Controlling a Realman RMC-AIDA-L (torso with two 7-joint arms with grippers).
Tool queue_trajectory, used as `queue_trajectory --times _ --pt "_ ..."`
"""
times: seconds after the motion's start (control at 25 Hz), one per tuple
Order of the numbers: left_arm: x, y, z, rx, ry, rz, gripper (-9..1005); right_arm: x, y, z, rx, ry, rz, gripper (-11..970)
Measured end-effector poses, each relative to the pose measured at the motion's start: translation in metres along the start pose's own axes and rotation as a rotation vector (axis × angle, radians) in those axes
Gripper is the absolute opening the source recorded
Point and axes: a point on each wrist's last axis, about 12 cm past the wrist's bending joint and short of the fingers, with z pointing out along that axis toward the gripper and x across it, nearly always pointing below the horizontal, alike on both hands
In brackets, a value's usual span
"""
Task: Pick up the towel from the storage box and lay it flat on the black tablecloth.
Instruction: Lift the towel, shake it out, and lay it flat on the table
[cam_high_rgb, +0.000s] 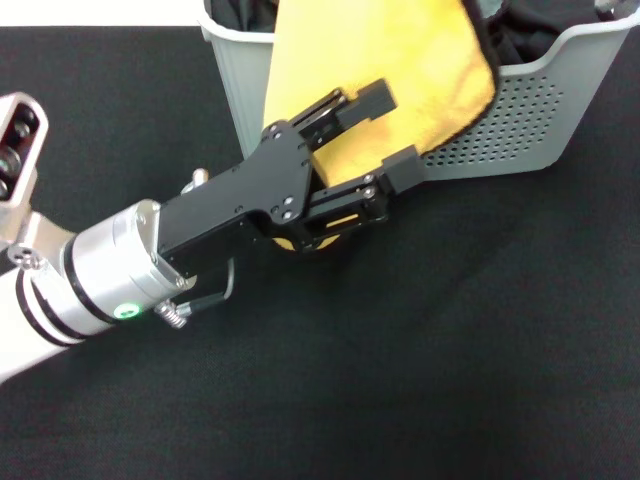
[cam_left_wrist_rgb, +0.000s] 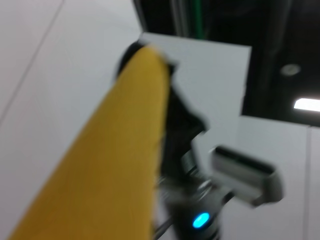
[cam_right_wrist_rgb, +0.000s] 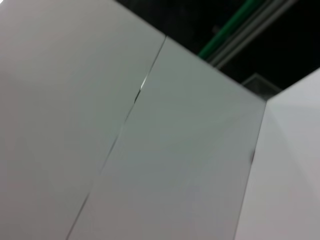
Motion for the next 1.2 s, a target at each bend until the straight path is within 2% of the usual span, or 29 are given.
queue_trajectory --times 0.2,0.28,0.52,0.68,0.96,1.2 --pt "0.011 0.0 -0.016 -0.11 0.044 0.037 846 -0.021 -0.004 -0.002 0.003 -0.08 -0.011 8" --pt "0.015 -0.001 -0.023 -0.156 0.051 0.049 846 -0.038 -0.01 -0.006 0.023 -0.124 -0.031 8" --pt "0.02 -0.003 -0.035 -0.241 0.04 0.081 846 -0.056 -0.019 -0.01 0.049 -0.176 -0.026 8" --pt "0.022 -0.003 -0.032 -0.219 0.061 0.074 845 -0.058 -0.021 -0.005 0.054 -0.192 -0.026 8" --pt "0.027 -0.005 -0.013 -0.076 0.142 0.055 845 -0.049 -0.024 0.01 0.055 -0.192 -0.024 8" --pt "0.028 -0.005 -0.011 -0.065 0.154 0.051 845 -0.051 -0.028 0.022 0.054 -0.209 -0.034 9"
